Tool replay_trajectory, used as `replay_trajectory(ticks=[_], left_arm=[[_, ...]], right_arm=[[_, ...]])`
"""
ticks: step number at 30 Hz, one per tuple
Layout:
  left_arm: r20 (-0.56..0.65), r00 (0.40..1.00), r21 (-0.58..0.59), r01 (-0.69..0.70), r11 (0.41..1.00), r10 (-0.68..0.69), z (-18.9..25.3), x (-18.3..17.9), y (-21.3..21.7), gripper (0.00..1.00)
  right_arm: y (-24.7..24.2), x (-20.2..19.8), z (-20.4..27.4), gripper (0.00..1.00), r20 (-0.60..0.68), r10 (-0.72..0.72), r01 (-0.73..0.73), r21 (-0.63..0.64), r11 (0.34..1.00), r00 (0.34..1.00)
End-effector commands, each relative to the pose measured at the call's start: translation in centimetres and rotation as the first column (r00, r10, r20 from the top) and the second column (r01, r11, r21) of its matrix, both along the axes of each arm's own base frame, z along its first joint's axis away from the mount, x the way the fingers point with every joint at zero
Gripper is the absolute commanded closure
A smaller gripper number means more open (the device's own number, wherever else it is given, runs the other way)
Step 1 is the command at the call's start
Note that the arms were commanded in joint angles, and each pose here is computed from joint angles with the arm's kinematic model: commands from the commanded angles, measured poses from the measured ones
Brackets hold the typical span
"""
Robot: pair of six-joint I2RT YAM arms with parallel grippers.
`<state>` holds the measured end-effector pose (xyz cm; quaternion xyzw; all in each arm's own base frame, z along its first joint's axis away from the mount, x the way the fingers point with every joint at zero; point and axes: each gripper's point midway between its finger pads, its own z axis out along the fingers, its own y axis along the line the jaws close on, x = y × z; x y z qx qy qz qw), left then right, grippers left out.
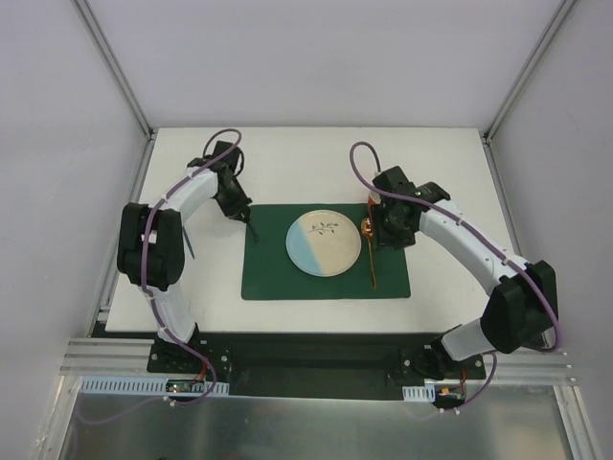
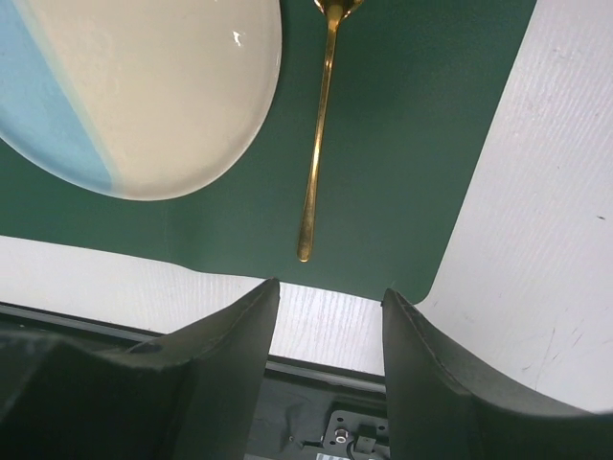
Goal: Set the dinner table for one person
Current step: Place the knife on the napkin.
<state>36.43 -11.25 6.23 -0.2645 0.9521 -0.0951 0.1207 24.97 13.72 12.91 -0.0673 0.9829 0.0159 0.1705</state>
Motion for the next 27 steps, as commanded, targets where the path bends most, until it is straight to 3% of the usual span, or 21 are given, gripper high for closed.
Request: replay_trajectory(ticks=[1,6,13,27], left_arm=[[0.062,0.988,-0.058,0.148,0.987,-0.144,4.4,-0.7,-4.4,1.0],[0.03,0.957,-0.092,0.291,0.952,-0.29,3.4,-2.2,-10.2,1.0],[0.01,0.917,-0.109,0.396,0.912,-0.398,2.3,-3.7,-15.1,1.0],[-0.102,0.884,-0.088,0.45,0.889,-0.457,-2.2,-6.4,-16.3,1.0]], right_arm=[[1.0,1.8,1.1,0.5,0.027,0.011,-0.012,0.022,1.0,1.0],[1.1,2.5,1.6,0.5,0.039,0.014,-0.015,0.021,1.0,0.999],[0.1,2.4,2.2,0.5,0.058,0.005,-0.005,0.001,1.0,0.998],[-1.0,2.0,2.2,0.5,0.059,0.009,-0.008,-0.017,1.0,0.998]])
